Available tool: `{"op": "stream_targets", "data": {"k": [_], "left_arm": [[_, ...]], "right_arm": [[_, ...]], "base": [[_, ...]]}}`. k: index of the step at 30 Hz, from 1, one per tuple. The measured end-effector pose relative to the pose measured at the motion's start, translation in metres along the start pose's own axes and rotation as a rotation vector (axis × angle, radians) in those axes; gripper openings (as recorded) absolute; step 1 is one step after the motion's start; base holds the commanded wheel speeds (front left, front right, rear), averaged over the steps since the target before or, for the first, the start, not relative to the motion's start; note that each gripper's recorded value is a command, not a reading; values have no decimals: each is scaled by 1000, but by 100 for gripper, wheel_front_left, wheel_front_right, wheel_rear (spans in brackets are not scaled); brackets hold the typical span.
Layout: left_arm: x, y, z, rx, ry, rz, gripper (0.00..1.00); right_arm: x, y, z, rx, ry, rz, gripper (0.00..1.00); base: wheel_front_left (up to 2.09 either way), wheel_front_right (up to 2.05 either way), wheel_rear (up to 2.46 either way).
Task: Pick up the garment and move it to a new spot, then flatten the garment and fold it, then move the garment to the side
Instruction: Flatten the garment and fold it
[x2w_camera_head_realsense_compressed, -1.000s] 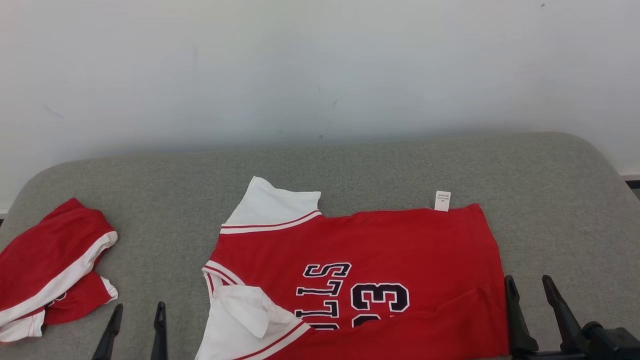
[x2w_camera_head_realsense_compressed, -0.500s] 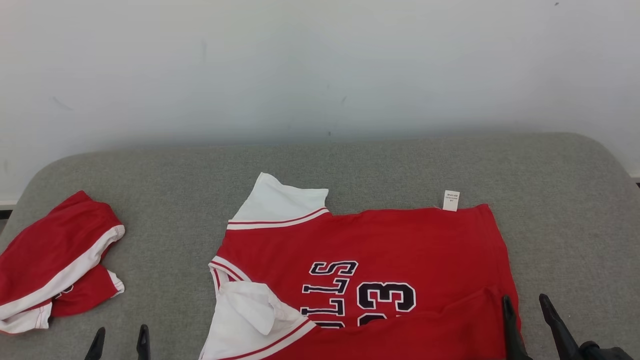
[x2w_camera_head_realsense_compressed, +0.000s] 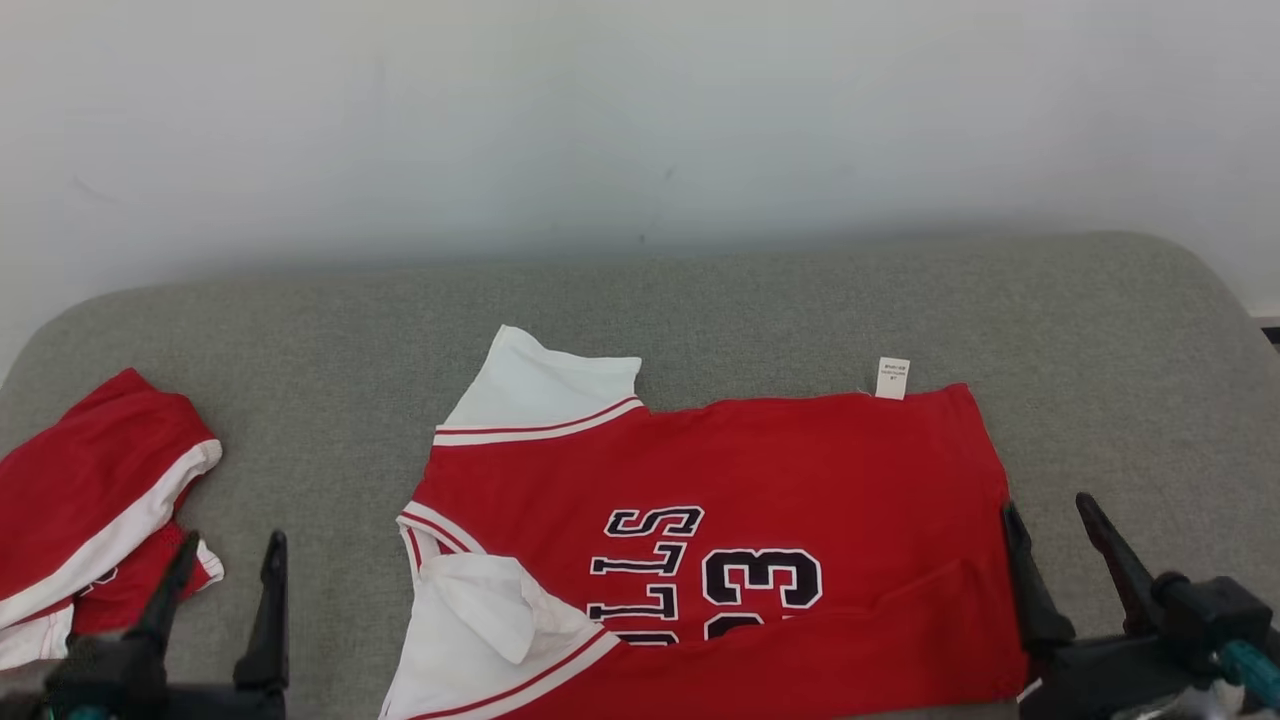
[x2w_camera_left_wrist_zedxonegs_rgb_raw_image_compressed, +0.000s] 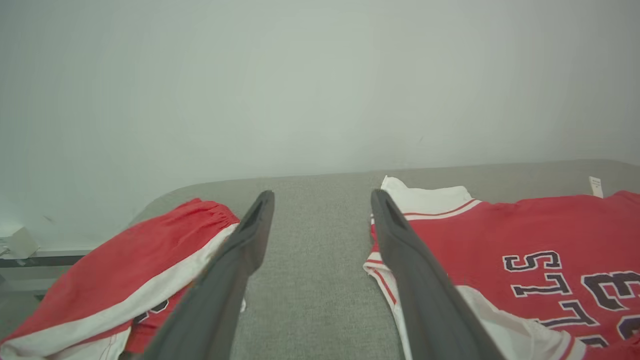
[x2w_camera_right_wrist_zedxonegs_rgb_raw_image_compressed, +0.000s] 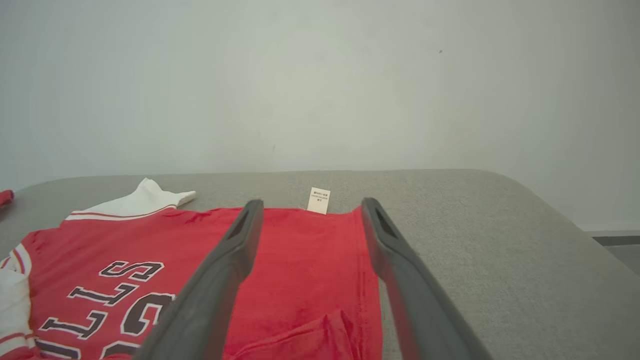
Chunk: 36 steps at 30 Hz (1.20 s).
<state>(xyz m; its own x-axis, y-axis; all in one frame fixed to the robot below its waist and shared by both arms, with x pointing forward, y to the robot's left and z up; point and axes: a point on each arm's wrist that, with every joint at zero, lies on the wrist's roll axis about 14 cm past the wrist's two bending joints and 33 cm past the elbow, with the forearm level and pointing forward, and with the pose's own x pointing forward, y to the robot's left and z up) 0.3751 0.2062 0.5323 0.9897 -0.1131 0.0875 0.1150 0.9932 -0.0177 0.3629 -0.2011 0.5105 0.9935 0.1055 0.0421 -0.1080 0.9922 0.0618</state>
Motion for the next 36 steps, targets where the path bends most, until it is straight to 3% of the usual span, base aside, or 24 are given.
{"op": "stream_targets", "data": {"k": [8,17,24,36], "left_arm": [[85,-12,35,38,-6,-129,100],[167,-26,39,31,69,-211,100],[215,-49,-4,46,247,-286,100],[233,-84,-82,74,544,-403,100]], "right_arm": [[64,-20,11,-22,65,-20,100],[122,-35,-2,-46,185,-39,100],[150,-46,-34,-67,327,-52,100],[159,-65,-70,-74,508,-98,100]], "base": [[0,0,0],[0,0,0],[0,0,0],[0,0,0]]}}
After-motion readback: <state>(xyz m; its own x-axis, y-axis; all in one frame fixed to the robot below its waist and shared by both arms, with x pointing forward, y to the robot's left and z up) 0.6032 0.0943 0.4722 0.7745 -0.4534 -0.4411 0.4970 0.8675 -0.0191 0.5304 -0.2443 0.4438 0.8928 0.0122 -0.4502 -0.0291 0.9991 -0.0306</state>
